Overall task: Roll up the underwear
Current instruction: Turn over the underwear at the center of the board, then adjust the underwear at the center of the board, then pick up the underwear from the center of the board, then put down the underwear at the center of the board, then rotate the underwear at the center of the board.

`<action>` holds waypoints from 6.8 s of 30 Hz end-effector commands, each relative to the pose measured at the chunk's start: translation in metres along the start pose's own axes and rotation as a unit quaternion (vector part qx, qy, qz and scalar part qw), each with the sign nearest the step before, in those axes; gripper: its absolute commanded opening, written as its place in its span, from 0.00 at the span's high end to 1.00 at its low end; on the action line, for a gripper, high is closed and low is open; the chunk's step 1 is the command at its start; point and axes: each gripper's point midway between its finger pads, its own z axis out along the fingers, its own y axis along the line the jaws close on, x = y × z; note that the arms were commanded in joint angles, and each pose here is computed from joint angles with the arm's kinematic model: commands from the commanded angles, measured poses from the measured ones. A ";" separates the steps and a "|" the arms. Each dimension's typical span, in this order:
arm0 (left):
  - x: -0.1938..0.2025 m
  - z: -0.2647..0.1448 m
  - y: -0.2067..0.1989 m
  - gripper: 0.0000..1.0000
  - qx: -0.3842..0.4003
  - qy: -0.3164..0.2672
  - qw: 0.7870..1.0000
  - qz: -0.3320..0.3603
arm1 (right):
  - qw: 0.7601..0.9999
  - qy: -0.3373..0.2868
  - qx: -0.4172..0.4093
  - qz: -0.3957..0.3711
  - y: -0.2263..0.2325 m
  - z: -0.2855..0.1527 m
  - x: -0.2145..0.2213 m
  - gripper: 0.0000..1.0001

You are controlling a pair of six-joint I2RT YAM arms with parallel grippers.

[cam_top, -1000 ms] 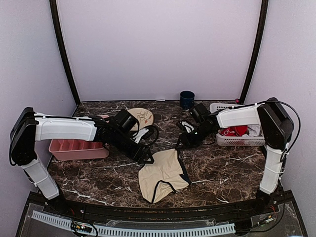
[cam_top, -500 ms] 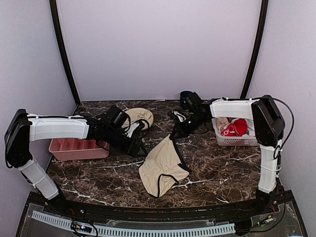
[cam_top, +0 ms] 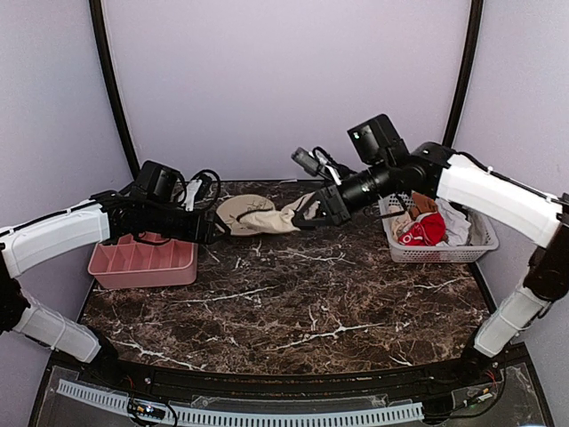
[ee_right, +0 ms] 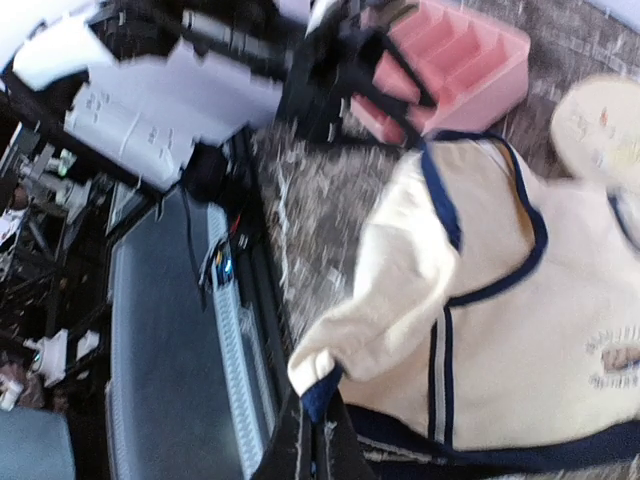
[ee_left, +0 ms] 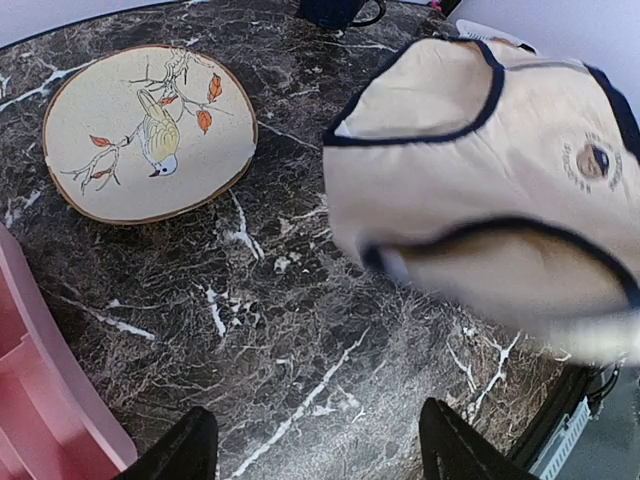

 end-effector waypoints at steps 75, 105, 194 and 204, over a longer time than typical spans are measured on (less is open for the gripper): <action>0.078 0.085 0.041 0.61 -0.106 0.201 0.974 0.000 | 0.874 0.143 0.251 0.390 -0.164 0.020 0.271 1.00; -0.039 0.026 -0.014 1.00 -0.039 0.003 0.994 0.097 | 0.955 -0.025 0.287 0.070 -0.131 -0.052 0.083 1.00; 0.204 0.083 -0.008 0.74 -0.028 0.349 0.933 0.085 | 0.956 0.134 0.133 0.223 -0.160 0.111 0.172 0.89; 0.184 0.079 -0.001 0.72 -0.026 0.344 0.927 0.144 | 0.932 0.158 0.202 0.257 -0.172 0.081 0.214 0.91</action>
